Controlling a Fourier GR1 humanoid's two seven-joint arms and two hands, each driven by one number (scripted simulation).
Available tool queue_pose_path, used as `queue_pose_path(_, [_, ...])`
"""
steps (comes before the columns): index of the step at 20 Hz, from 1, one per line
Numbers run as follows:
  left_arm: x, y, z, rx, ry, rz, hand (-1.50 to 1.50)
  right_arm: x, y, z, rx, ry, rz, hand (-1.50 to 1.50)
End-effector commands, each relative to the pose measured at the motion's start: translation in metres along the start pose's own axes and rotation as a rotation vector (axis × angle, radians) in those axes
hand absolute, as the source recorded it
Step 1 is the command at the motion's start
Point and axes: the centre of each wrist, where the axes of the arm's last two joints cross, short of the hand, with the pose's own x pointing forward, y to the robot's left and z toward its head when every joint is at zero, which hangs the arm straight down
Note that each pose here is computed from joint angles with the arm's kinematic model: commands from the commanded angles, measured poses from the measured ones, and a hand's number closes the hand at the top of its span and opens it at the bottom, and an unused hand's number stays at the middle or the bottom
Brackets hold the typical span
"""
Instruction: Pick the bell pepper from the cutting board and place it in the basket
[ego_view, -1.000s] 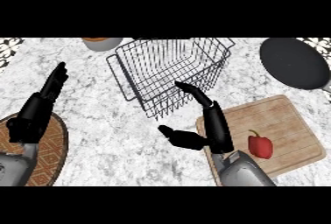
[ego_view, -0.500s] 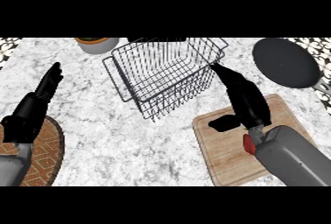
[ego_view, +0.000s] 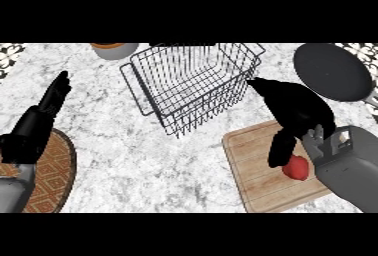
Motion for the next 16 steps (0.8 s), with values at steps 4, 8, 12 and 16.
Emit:
queue_pose_path(4, [-0.013,-0.005,0.001,-0.009,-0.002,-0.002,0.00,-0.004,-0.038,0.016,0.144,0.155,0.085,-1.50])
queue_pose_path(8, [-0.001,-0.011,-0.001,-0.014,-0.032,0.002,0.00,-0.007,-0.023,0.031,0.170,0.157,0.090,-1.50])
queue_pose_path(12, [0.007,-0.019,0.004,-0.029,-0.043,0.014,0.00,-0.015,-0.013,0.029,0.204,0.154,0.096,-1.50])
queue_pose_path(16, [0.005,-0.008,0.006,-0.037,-0.036,0.017,0.00,-0.030,0.002,0.019,0.261,0.192,0.126,-1.50])
